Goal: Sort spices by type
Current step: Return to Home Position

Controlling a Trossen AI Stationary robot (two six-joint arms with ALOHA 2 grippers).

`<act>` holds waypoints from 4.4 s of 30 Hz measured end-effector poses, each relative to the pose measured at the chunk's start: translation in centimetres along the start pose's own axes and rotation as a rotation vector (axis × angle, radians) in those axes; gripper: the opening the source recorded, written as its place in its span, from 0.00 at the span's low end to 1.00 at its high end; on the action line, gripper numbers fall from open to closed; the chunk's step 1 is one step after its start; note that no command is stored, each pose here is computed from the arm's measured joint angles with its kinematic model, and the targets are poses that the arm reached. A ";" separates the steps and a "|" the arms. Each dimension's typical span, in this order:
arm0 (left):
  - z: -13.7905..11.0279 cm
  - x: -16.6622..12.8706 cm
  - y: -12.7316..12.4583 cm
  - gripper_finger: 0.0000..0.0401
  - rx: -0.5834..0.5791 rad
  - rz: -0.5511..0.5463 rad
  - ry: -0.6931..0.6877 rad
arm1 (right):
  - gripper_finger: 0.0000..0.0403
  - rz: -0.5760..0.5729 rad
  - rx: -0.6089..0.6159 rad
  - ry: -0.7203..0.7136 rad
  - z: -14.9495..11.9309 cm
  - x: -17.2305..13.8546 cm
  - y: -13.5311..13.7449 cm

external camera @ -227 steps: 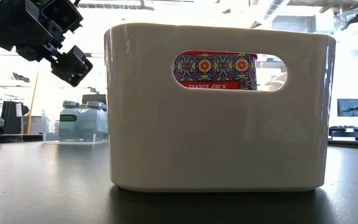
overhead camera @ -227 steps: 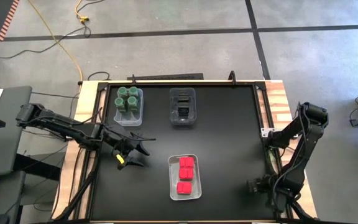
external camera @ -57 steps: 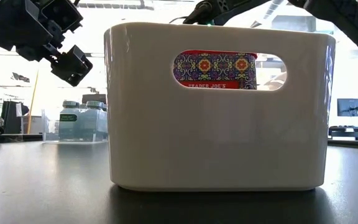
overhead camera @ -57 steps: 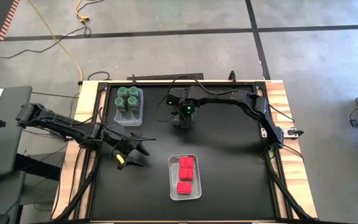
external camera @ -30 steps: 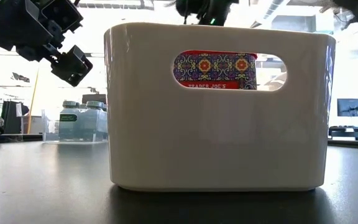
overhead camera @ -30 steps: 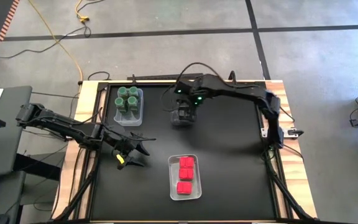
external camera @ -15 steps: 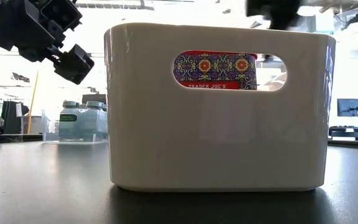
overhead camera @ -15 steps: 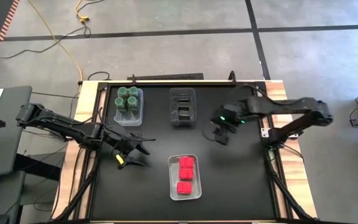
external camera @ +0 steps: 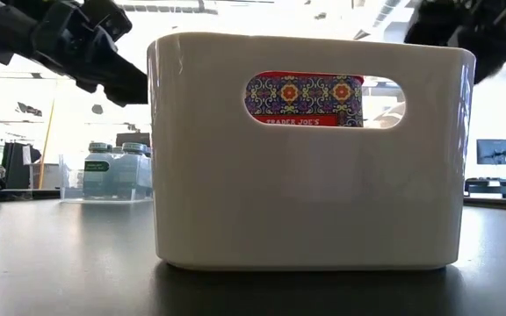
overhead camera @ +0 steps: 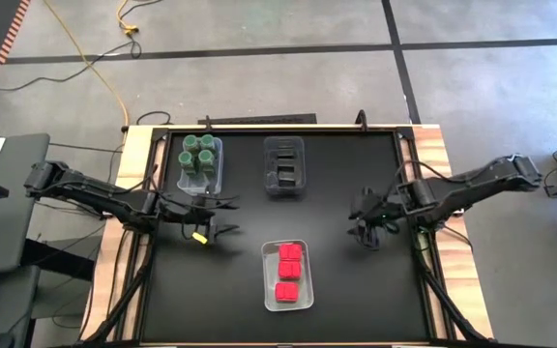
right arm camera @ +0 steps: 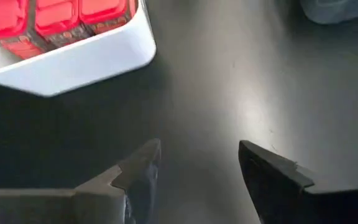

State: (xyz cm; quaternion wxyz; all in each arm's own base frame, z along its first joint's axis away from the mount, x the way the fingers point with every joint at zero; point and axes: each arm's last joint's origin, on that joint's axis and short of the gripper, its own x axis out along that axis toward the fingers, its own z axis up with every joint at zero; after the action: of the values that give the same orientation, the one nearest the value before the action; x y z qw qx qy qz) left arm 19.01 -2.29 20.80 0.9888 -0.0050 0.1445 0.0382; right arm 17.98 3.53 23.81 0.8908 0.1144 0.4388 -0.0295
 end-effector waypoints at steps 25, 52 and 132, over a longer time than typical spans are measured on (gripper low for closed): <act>0.0 0.1 0.8 0.65 -0.049 0.056 -0.002 | 0.61 0.216 -0.019 -0.720 -7.9 3.2 -5.2; 0.0 0.1 0.9 0.65 -0.091 0.071 0.001 | 0.61 0.292 -0.098 -0.948 -9.6 -0.1 -5.2; -6.0 -7.8 3.0 0.65 -0.135 0.057 -0.351 | 0.61 0.262 -0.125 -0.898 -9.8 0.3 -5.3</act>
State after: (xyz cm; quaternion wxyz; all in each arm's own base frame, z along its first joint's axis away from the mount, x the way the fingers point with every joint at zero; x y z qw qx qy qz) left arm 9.62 0.01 17.32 0.9947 -0.0606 -0.0329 0.0760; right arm 9.77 0.67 16.85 0.9938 0.0911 -0.0074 0.0631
